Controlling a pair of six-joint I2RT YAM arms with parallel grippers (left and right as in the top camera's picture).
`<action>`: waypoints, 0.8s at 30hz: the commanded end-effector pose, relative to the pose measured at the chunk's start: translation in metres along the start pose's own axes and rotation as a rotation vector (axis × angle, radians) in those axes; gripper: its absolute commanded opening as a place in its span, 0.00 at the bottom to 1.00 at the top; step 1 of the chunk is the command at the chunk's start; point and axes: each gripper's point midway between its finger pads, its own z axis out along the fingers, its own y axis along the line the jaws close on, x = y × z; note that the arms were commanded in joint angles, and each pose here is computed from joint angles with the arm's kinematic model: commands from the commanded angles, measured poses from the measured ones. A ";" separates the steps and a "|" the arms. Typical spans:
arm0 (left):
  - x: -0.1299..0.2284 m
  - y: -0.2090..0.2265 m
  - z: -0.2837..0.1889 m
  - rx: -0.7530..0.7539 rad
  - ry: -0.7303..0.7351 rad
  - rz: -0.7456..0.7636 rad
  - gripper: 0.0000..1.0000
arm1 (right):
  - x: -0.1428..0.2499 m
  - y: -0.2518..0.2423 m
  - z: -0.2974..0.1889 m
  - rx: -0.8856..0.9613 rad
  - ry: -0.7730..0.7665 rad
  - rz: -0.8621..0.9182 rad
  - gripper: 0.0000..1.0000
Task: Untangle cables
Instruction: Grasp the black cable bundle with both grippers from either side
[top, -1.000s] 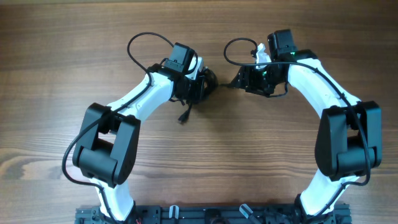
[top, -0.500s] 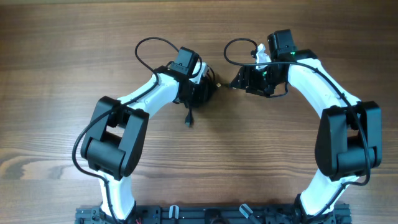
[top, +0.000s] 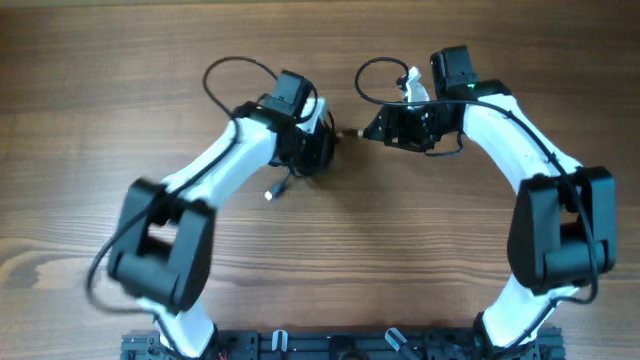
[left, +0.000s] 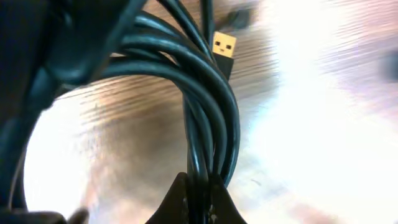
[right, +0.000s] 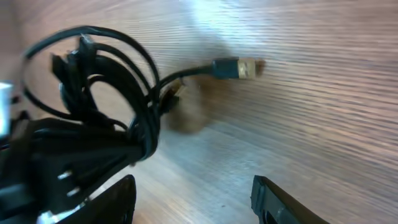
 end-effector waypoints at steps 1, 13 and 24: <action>-0.018 -0.035 -0.065 0.175 -0.112 -0.040 0.04 | -0.003 0.068 -0.030 -0.105 -0.083 -0.177 0.61; -0.031 -0.037 -0.107 0.382 -0.139 -0.226 0.04 | 0.001 0.120 -0.025 -0.034 -0.190 -0.112 0.46; -0.032 -0.053 -0.123 0.545 -0.107 -0.254 0.04 | -0.003 0.118 -0.021 0.016 -0.230 -0.077 0.43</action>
